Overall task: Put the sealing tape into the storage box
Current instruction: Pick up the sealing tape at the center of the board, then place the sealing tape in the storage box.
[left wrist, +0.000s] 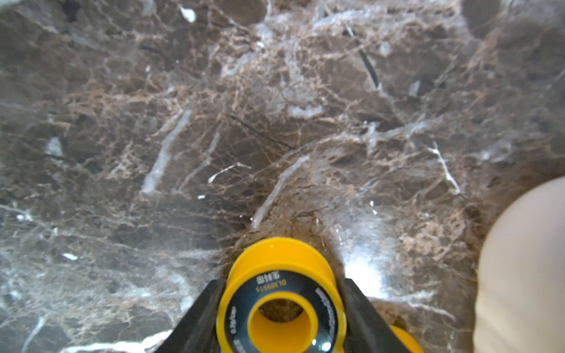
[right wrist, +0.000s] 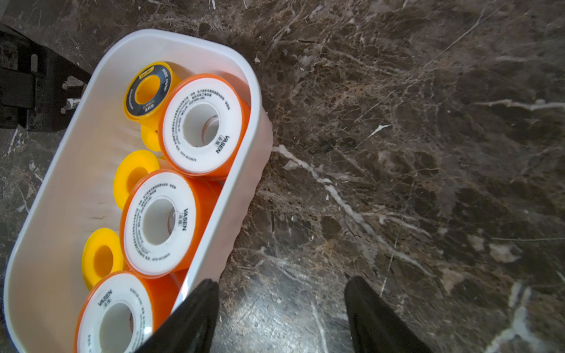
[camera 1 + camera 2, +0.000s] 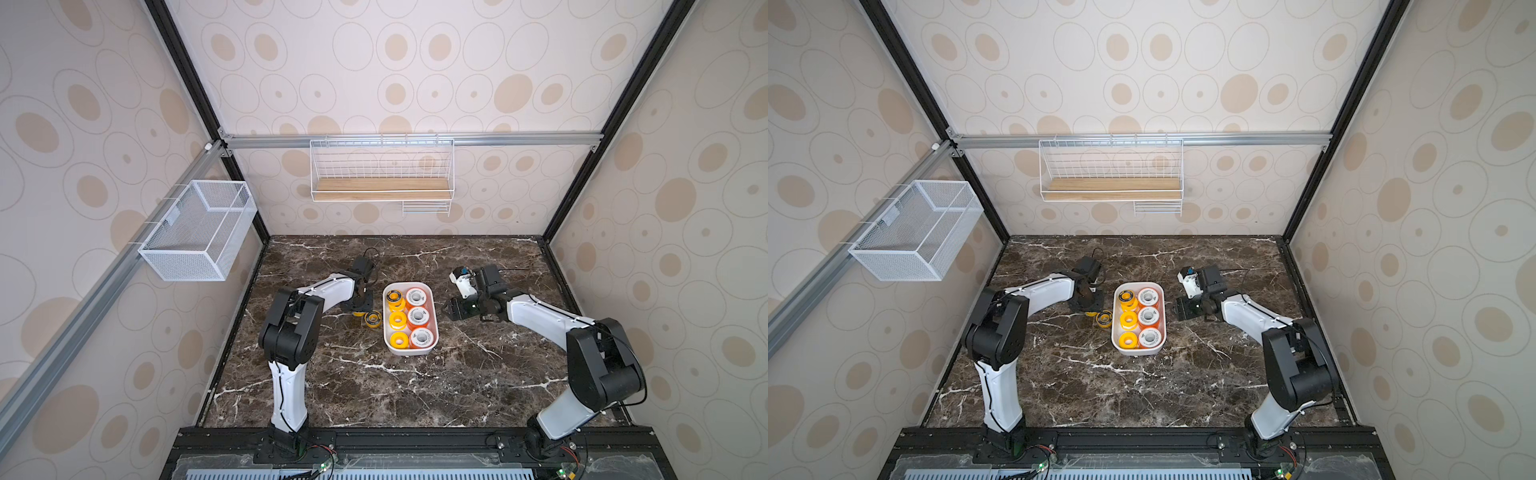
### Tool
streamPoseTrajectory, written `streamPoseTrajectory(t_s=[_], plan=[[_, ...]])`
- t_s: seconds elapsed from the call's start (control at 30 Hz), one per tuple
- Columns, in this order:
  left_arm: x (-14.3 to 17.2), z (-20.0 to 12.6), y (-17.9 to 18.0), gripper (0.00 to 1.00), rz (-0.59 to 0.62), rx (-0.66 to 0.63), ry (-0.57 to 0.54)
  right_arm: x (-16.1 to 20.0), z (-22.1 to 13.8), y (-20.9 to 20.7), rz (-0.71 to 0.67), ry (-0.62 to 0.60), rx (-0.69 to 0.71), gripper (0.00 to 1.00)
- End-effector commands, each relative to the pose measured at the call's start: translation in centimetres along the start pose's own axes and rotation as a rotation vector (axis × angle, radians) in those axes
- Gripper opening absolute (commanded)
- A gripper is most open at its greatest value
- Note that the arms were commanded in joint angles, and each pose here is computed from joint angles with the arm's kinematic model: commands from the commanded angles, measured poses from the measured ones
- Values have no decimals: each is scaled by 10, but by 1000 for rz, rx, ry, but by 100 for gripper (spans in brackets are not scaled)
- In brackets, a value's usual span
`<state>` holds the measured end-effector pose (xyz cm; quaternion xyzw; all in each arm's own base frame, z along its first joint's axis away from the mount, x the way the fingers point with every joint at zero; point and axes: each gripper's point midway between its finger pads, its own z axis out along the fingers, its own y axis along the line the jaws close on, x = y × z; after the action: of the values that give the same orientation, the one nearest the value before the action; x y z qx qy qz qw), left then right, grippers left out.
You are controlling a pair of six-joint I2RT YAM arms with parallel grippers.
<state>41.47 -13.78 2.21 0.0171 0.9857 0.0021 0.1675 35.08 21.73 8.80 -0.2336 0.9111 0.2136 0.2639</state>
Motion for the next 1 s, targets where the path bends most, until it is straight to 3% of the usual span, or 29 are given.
streamPoseTrajectory(t_s=[0.0, 0.33, 0.97], plan=[[0, -17, 8, 57, -2, -39, -11, -3, 3, 8, 1, 9, -50, 71], [-1, -55, 5, 57, 1, -15, -72, -3, 10, 22, 4, 24, -146, 64], [17, -116, -69, 58, 161, 105, -134, -2, 17, 44, 8, 52, -299, 47]])
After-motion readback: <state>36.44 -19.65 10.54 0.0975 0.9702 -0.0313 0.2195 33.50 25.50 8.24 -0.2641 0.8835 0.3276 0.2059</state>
